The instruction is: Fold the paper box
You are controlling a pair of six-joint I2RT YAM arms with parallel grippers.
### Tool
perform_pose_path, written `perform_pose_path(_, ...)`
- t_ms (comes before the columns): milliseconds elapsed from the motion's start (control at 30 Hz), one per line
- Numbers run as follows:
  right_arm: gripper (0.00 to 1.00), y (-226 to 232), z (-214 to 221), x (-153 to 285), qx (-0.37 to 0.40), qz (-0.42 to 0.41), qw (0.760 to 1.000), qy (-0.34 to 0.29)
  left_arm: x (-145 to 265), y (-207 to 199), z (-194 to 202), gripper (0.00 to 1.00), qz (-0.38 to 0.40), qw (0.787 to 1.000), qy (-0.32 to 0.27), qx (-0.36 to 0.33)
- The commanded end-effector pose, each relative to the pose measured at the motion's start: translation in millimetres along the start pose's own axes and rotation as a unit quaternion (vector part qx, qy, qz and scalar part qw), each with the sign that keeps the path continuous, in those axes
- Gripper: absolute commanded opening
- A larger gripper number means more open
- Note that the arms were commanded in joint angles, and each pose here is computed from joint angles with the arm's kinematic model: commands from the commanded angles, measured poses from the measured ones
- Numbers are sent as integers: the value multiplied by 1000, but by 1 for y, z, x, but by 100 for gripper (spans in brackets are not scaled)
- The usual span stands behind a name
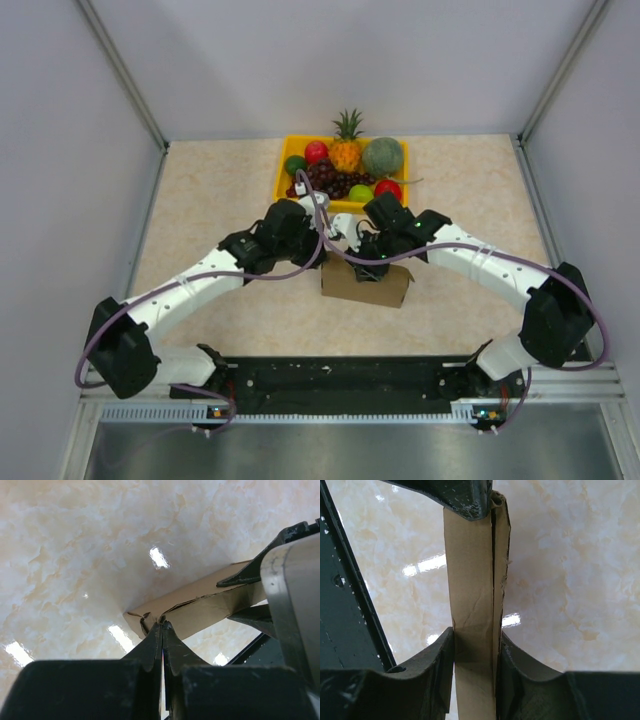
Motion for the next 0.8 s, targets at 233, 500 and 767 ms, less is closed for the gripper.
perform_pose_path(233, 15, 7, 0, -5, 7, -9, 1000, 14, 0, 1, 1, 0, -39, 997, -42, -52)
perform_pose_path(500, 14, 5, 2, -7, 5, -9, 1000, 17, 14, 8, -2, 0, -59, 993, -50, -93)
perform_pose_path(767, 14, 7, 2, -6, 3, -11, 1000, 16, 2, -11, 0, 0, -6, 998, -53, -24)
Point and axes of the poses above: each gripper's point midway between its finger pads, its own x axis back along the fingers, its own y axis along the line the jaws close on, z = x × y, the point moved 2 cm from there along x, back along the fingers, and after that the axes turned 15 degrees about -x, right-handed, at the moved point
